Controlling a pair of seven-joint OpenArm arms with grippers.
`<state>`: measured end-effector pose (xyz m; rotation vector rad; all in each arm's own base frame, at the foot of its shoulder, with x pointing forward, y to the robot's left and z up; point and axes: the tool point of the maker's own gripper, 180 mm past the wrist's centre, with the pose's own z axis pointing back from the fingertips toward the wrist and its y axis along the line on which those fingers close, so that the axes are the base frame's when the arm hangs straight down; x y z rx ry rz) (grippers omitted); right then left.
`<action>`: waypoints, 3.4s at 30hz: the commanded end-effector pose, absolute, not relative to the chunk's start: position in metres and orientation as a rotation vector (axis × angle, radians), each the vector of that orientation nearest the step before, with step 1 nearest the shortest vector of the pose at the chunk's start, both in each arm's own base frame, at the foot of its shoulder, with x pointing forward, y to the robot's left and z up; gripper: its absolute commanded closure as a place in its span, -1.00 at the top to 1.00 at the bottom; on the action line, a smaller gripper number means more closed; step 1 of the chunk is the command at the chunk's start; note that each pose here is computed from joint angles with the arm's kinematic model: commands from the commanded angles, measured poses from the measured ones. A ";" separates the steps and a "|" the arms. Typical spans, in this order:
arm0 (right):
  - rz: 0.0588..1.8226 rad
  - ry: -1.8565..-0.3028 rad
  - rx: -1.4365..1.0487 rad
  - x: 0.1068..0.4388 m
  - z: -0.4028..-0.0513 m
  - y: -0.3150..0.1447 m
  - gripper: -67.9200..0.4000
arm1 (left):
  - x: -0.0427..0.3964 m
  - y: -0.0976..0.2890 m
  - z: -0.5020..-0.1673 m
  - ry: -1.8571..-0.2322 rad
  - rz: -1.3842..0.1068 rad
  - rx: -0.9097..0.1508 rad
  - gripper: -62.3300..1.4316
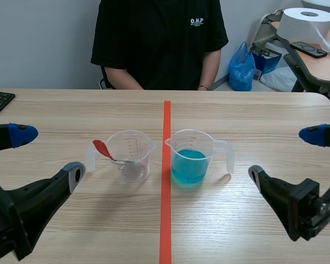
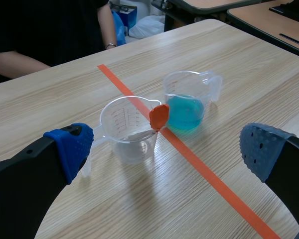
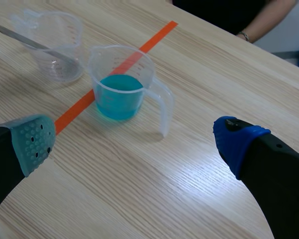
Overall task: Do the redox reaction experiment.
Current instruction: 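Lift the metal plate out of the left beaker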
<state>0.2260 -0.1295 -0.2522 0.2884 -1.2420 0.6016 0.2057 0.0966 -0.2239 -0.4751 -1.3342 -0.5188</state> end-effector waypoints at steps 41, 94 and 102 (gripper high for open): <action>0.957 -1.373 0.681 0.257 -0.244 0.065 1.00 | 0.147 0.191 -0.338 -1.087 -0.578 -0.170 -0.66; 0.961 -1.393 0.687 0.284 -0.251 0.095 -0.90 | 0.042 0.256 -0.387 -0.934 -0.591 -0.100 -0.78; 0.970 -1.402 0.680 0.287 -0.248 0.095 -0.94 | 0.042 0.256 -0.387 -0.934 -0.590 -0.100 -0.78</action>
